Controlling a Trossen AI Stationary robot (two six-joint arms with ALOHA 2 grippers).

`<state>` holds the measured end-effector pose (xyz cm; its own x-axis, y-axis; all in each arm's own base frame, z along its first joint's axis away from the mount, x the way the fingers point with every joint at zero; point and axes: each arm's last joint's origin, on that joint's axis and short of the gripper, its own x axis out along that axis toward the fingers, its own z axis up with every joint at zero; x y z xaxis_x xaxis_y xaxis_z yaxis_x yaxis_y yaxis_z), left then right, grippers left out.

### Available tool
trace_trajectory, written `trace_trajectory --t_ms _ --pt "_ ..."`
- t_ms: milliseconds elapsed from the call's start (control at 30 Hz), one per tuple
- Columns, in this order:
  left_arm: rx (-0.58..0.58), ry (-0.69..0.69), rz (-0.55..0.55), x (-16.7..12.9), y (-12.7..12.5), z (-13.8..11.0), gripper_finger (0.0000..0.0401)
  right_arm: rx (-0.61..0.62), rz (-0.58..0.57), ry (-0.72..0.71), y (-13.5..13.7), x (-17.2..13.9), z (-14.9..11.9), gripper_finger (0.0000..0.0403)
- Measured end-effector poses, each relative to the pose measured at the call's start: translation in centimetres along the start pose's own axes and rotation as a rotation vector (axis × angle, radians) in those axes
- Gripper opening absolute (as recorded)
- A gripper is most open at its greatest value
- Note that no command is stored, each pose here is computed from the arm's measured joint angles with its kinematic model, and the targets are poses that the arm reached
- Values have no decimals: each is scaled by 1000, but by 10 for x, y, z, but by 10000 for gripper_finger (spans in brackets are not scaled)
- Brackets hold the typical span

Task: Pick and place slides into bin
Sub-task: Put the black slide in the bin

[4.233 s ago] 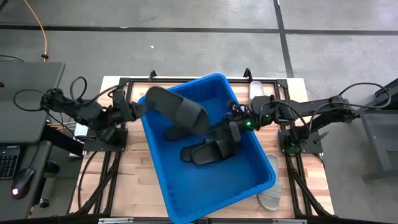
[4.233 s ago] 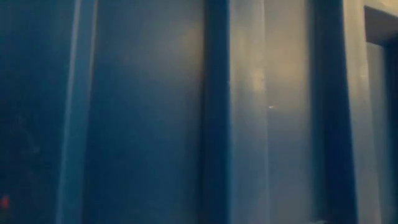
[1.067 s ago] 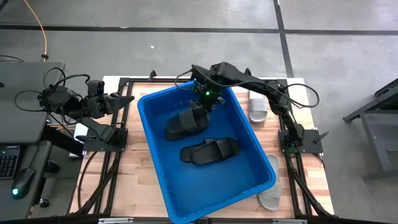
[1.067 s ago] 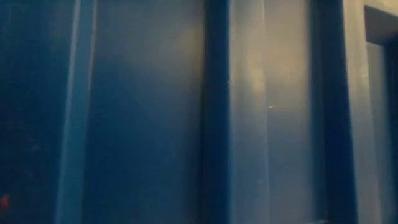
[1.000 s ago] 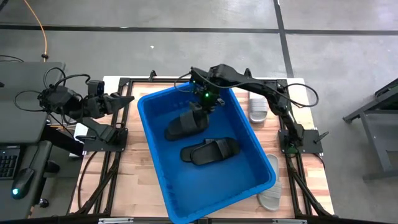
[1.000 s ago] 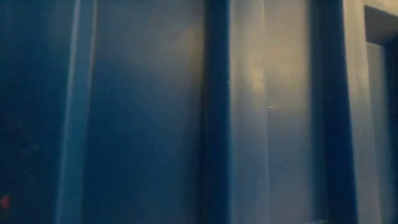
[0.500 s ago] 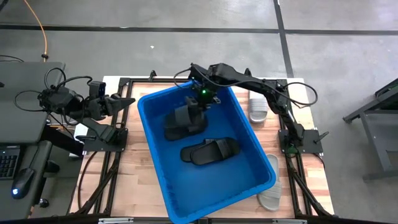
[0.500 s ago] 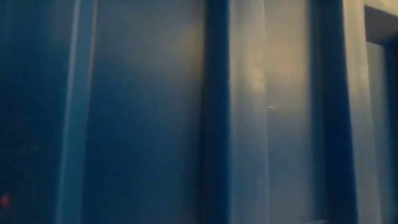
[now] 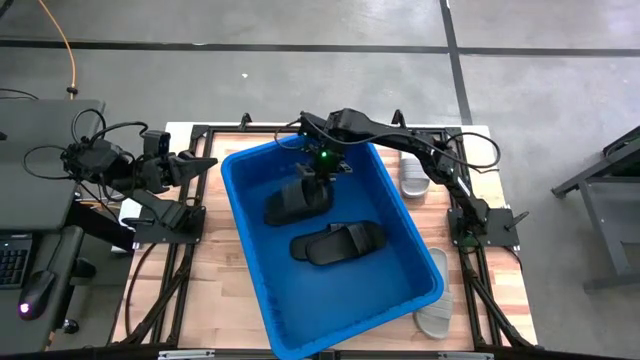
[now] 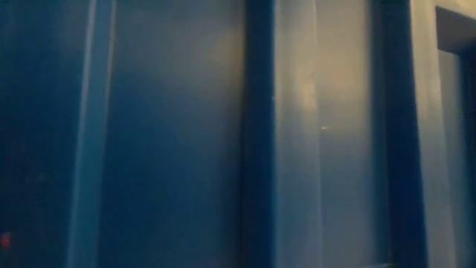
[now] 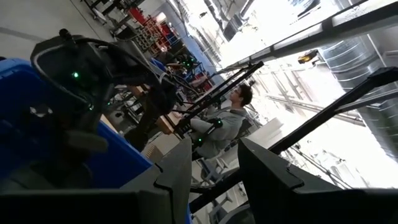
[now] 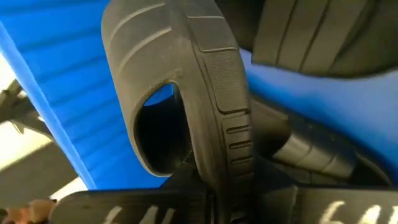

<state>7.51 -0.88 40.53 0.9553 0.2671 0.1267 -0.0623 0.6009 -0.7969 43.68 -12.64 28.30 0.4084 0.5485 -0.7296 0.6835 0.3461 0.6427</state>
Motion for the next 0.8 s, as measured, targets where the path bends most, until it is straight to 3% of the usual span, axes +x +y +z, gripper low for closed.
trace_trajectory --t_ms 333,800 --pt "1 0 0 0 0 0 122 50 -39 81 -19 23 14 11" --pt "0 8 -6 0 0 0 122 58 -149 1 -27 21 20 131"
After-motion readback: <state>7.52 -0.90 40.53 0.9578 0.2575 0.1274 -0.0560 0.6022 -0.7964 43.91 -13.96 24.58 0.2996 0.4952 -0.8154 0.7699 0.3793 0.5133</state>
